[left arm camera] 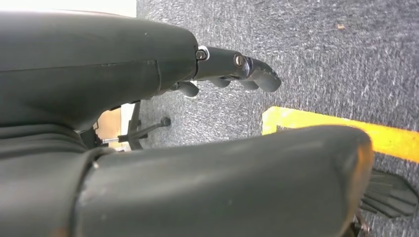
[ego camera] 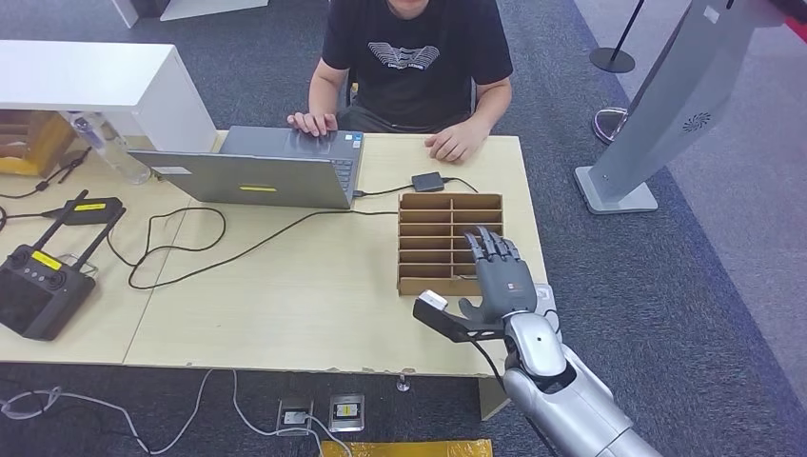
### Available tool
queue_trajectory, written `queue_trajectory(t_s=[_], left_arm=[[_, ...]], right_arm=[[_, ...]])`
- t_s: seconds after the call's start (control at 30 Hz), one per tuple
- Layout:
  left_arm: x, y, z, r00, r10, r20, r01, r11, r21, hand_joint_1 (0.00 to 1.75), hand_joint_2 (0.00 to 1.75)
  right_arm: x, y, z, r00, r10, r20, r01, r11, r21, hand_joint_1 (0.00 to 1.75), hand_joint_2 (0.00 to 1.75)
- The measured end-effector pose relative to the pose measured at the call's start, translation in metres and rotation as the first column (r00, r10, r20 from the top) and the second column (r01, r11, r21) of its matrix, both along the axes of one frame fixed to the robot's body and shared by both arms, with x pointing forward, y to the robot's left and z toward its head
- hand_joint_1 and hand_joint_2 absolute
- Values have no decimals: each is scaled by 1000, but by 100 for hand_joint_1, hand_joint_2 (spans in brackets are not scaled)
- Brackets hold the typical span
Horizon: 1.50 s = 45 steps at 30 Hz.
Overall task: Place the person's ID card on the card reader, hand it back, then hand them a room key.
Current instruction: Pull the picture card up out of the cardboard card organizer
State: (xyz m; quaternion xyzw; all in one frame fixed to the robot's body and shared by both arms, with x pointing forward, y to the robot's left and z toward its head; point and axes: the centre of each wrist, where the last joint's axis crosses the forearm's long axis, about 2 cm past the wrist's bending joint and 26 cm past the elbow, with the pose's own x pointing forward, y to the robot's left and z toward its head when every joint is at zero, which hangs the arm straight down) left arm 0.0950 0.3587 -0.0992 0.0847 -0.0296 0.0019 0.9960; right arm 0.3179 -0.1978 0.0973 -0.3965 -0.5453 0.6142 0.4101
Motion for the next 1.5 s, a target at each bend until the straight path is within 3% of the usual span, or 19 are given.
queue_trajectory(t_s=[0.5,1.5], left_arm=[[0,7,1,1000,-28,-1,28,999,-31,0,0],[0,10,1,1000,-29,1,30,999,-28,0,0]], right_arm=[[-3,-3,-9,999,-7,-52,8,1000,23,0,175],[12,-5,1,999,-3,-50,4,1000,13,0,175]])
